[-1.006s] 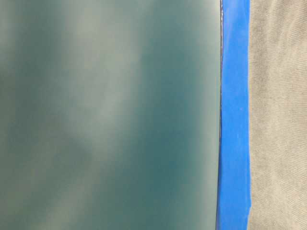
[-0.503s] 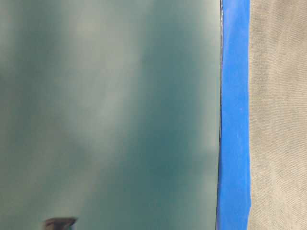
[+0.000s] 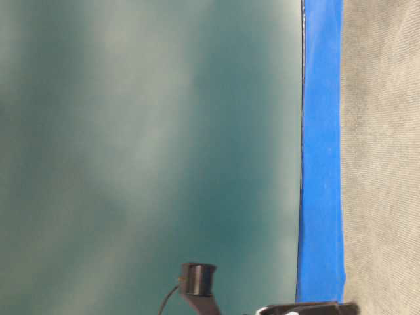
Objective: Fold a large towel.
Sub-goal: 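Regrasp the towel's far edge corners with both grippers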
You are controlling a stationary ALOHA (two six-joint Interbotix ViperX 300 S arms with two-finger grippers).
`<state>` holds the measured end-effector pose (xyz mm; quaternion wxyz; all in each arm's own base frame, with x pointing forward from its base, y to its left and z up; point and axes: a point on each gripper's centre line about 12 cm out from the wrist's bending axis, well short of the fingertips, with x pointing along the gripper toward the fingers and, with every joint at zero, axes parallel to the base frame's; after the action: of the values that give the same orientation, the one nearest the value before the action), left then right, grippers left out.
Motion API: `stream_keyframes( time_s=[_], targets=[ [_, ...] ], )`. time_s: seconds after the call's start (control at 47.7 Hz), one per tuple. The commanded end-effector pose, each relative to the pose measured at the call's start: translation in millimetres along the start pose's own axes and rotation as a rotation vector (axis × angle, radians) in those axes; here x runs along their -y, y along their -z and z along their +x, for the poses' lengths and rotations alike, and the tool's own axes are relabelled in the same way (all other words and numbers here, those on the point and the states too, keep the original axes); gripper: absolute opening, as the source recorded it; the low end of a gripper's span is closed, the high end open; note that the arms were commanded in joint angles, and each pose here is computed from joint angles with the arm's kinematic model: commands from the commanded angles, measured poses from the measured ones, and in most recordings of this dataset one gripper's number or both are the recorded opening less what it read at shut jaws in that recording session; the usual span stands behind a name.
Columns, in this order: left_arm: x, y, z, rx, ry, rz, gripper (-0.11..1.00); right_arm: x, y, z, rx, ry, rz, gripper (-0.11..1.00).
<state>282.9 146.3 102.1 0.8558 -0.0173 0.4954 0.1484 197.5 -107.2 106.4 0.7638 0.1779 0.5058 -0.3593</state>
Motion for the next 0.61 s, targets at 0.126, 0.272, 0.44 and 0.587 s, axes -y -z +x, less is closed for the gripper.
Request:
stream_keyframes(
  time_s=[0.126,0.272,0.44,0.587],
  targets=[
    [-8,6,5,-0.001,-0.016,0.000,0.59,5,-7,9,0.020,-0.002,-0.023,0.60],
    [-5,15,8,-0.041,-0.004,0.019,0.52,3,-7,14,0.025,-0.017,-0.051,0.57],
    [0,21,7,-0.104,0.022,0.045,0.18,-1,-10,13,0.050,-0.047,-0.076,0.22],
    [1,22,5,-0.137,0.033,0.044,0.03,-3,-18,6,0.092,-0.066,-0.074,0.02]
  ],
)
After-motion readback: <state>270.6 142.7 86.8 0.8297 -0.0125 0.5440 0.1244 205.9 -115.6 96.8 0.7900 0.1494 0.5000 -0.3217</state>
